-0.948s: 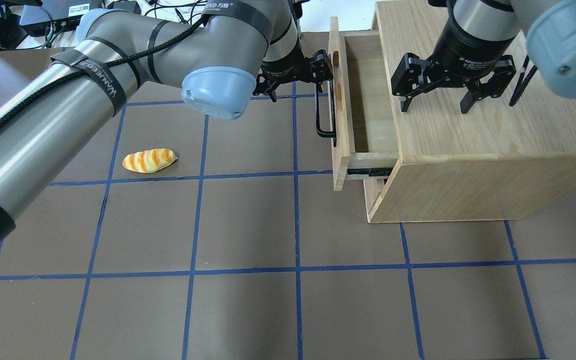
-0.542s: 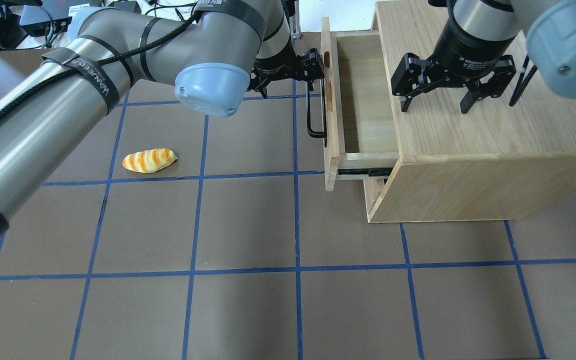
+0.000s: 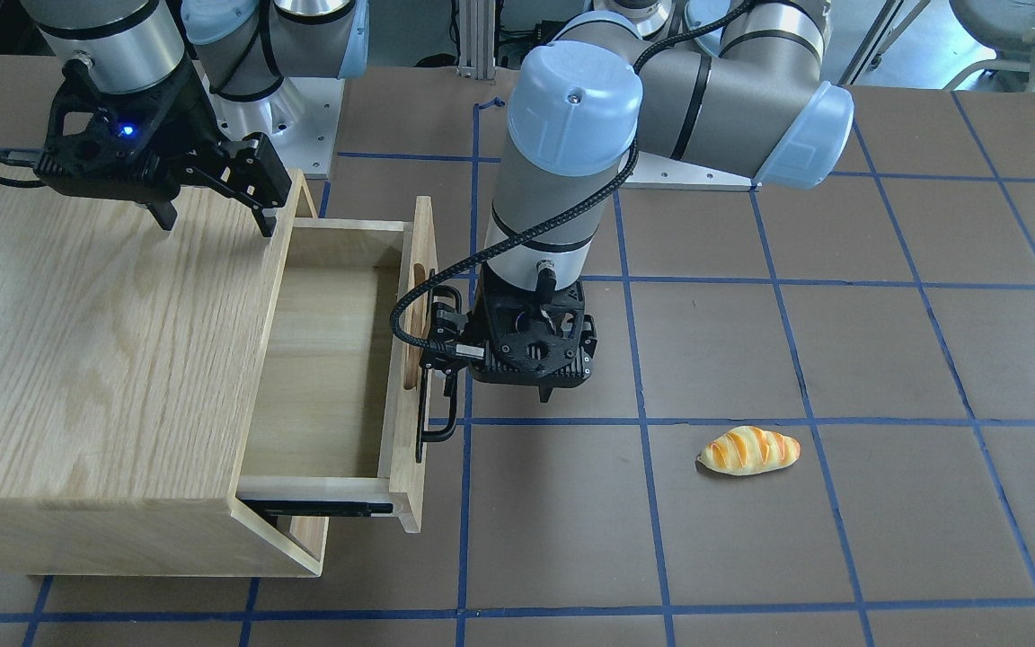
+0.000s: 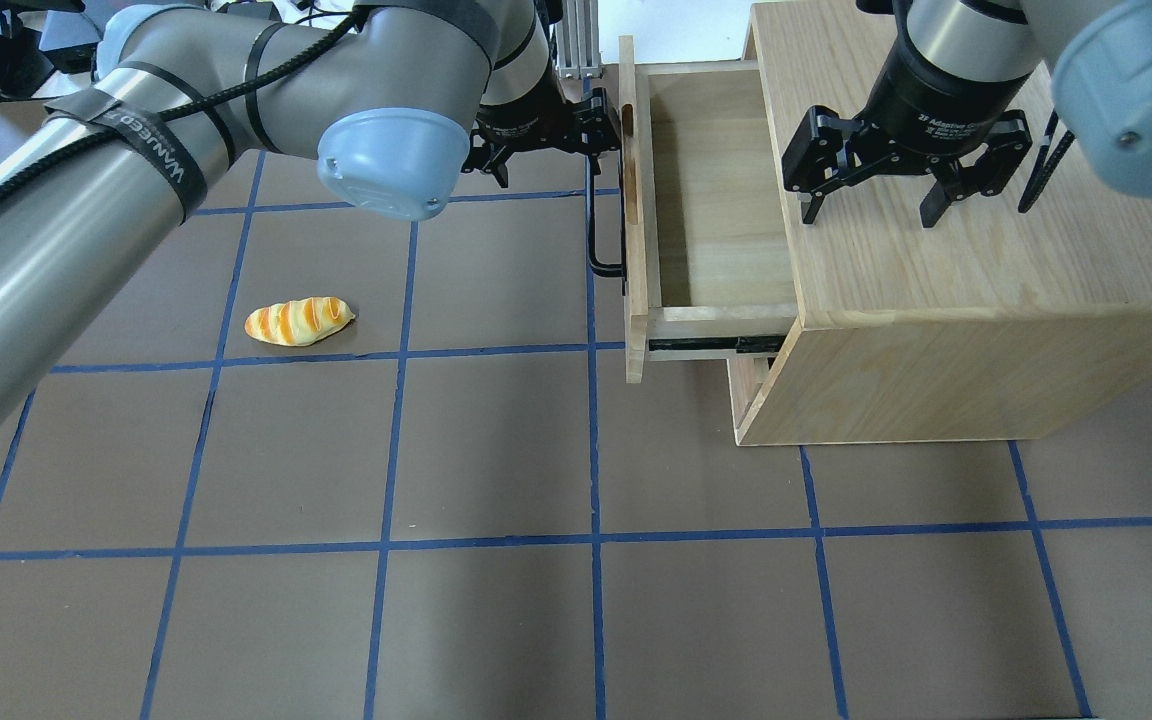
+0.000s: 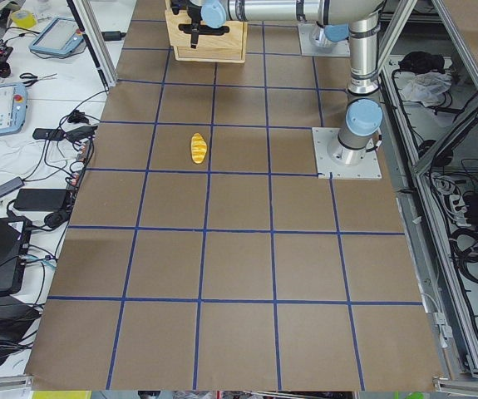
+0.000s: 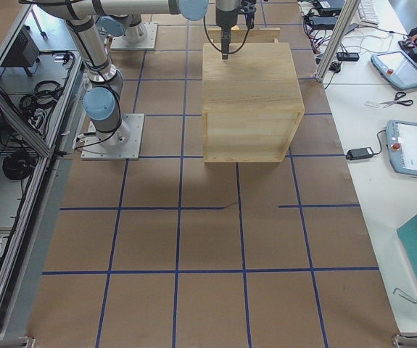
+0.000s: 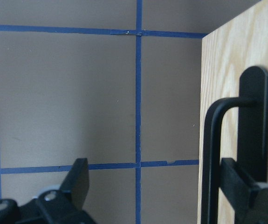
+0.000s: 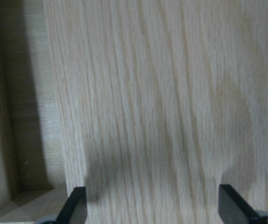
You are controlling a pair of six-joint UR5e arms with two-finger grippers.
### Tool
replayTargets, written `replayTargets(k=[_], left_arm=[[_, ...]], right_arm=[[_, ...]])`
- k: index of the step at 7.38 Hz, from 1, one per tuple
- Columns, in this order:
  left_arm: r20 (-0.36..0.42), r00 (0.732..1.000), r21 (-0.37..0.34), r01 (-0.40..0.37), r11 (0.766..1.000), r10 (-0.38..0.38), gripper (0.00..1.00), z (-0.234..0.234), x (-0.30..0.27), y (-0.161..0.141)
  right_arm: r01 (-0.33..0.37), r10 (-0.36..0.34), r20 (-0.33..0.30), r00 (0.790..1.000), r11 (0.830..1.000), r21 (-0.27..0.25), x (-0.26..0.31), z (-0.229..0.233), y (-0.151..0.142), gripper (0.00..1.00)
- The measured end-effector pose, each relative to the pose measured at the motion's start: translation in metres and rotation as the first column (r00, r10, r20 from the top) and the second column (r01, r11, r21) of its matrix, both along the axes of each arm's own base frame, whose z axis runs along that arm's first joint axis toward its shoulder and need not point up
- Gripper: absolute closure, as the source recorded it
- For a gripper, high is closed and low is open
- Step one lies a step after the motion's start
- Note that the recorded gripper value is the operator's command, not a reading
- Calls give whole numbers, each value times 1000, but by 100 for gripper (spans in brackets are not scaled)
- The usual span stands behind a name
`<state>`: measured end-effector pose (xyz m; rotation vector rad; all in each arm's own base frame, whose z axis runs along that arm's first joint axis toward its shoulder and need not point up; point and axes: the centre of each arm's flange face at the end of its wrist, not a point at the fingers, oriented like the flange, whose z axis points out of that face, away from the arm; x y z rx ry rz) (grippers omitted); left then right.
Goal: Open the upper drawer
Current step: 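Pull the handle with the left gripper, sliding the drawer toward the robot, then keep pulling the drawer farther out with the left gripper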
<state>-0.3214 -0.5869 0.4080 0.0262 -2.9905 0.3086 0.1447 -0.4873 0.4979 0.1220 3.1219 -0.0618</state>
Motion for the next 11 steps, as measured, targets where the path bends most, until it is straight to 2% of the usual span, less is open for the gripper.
replayTargets(k=[6,11], left_arm=[[7,1000,0,18,1000,-18,0,10,21,-4],[-58,998,42,-16,999,19,0,6,10,1]], right_arm=[[0,0,0,1000,1000,0,0,0,0,0],[0,0,0,1000,1000,0,0,0,0,0]])
